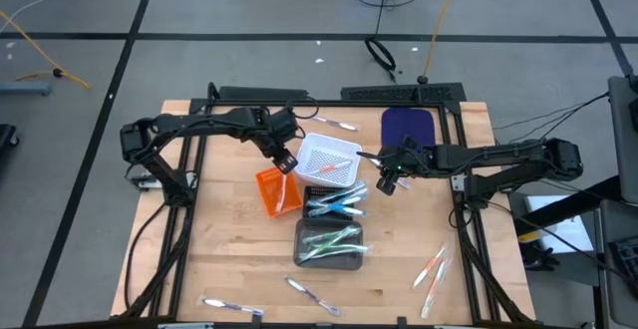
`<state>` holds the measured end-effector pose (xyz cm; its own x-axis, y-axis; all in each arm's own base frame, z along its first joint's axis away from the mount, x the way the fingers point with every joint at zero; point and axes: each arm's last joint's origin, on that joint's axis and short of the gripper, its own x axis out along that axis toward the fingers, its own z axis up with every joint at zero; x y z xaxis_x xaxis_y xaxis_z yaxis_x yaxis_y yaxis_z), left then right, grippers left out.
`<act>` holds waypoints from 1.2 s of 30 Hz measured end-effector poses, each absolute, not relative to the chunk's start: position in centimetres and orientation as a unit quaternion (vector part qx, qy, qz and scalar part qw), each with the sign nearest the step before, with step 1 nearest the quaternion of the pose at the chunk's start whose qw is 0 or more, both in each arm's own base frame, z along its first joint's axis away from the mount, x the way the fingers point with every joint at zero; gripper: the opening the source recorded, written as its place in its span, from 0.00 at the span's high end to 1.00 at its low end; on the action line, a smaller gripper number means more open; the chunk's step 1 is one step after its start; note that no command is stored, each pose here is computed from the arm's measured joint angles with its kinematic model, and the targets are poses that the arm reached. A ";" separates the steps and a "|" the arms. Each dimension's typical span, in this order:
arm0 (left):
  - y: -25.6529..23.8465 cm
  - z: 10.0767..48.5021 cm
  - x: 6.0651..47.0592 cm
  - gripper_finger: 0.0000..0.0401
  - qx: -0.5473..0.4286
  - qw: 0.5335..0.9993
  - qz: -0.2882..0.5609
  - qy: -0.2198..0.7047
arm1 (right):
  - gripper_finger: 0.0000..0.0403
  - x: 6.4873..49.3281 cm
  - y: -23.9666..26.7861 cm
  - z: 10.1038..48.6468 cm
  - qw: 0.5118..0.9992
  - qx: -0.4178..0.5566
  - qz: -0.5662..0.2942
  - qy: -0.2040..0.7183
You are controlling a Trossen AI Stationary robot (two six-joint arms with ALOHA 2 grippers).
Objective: Pick & Place Toothbrushes
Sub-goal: Put the orange toothbrush from the orange basket into the white basket
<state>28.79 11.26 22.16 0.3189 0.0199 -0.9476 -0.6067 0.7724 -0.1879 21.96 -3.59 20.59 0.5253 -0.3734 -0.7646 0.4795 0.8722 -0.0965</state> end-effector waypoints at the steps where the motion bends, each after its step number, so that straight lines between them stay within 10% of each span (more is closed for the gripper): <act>1: 11.3 22.1 28.8 0.70 -0.266 0.765 0.209 0.548 | 0.64 22.0 -3.6 20.6 0.871 0.063 -0.245 0.421; 29: 11.7 20.5 30.1 0.70 -0.287 0.766 0.198 0.541 | 0.64 22.0 -3.6 20.6 0.871 0.063 -0.245 0.421; 36: 11.7 20.5 30.0 0.95 -0.296 0.760 0.205 0.541 | 0.64 22.0 -3.6 20.6 0.871 0.063 -0.245 0.421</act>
